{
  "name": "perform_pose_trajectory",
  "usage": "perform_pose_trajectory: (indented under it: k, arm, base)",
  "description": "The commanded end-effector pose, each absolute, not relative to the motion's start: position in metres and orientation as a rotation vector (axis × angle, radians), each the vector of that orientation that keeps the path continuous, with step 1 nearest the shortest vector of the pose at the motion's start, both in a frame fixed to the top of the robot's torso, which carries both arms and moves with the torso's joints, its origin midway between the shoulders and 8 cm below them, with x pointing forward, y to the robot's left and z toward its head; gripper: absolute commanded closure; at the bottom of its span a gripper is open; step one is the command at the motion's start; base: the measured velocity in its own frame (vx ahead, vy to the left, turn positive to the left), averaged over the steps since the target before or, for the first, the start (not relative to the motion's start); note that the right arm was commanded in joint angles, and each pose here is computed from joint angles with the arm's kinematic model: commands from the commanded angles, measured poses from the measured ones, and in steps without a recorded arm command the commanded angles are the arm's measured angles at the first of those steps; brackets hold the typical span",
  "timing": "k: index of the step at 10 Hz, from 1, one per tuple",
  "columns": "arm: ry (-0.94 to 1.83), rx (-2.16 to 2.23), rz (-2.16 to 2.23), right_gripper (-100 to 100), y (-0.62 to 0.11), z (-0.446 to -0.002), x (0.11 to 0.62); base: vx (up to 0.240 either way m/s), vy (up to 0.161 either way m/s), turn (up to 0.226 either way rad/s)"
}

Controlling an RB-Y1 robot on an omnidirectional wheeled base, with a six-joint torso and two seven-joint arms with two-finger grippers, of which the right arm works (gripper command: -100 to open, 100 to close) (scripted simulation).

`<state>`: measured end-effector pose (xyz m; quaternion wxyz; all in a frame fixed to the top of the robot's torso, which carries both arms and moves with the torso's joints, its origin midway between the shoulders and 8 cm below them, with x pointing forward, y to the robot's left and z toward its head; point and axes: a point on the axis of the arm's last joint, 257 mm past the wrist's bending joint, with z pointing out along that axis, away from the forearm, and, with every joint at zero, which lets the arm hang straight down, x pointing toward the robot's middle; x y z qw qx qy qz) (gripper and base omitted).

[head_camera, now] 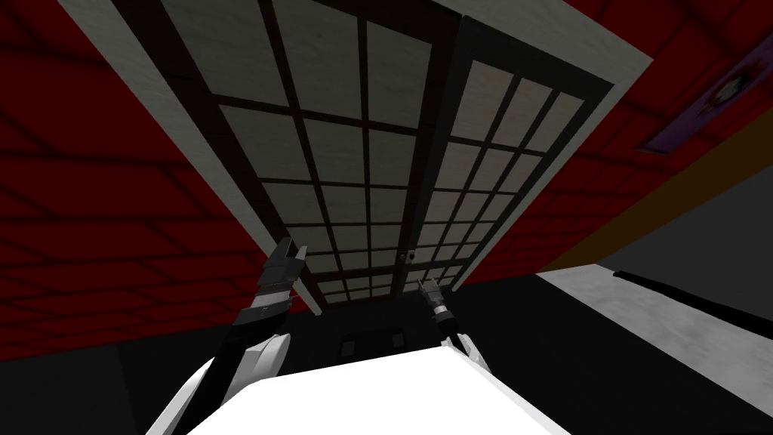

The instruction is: Pull the door open

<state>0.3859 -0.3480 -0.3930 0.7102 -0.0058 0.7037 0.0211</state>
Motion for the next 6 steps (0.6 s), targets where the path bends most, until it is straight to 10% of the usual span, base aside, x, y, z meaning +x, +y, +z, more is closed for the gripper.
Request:
perform_pose_trajectory:
  k: [1, 6]
  arm:
    - [1.570, -0.032, 0.034, -100, -0.346, -0.398, 0.386]
    - [1.624, 0.011, -0.021, -100, -0.372, -0.416, 0.360]
  base:
    - [0.182, 0.037, 0.046]
    - [-0.095, -0.015, -0.027]
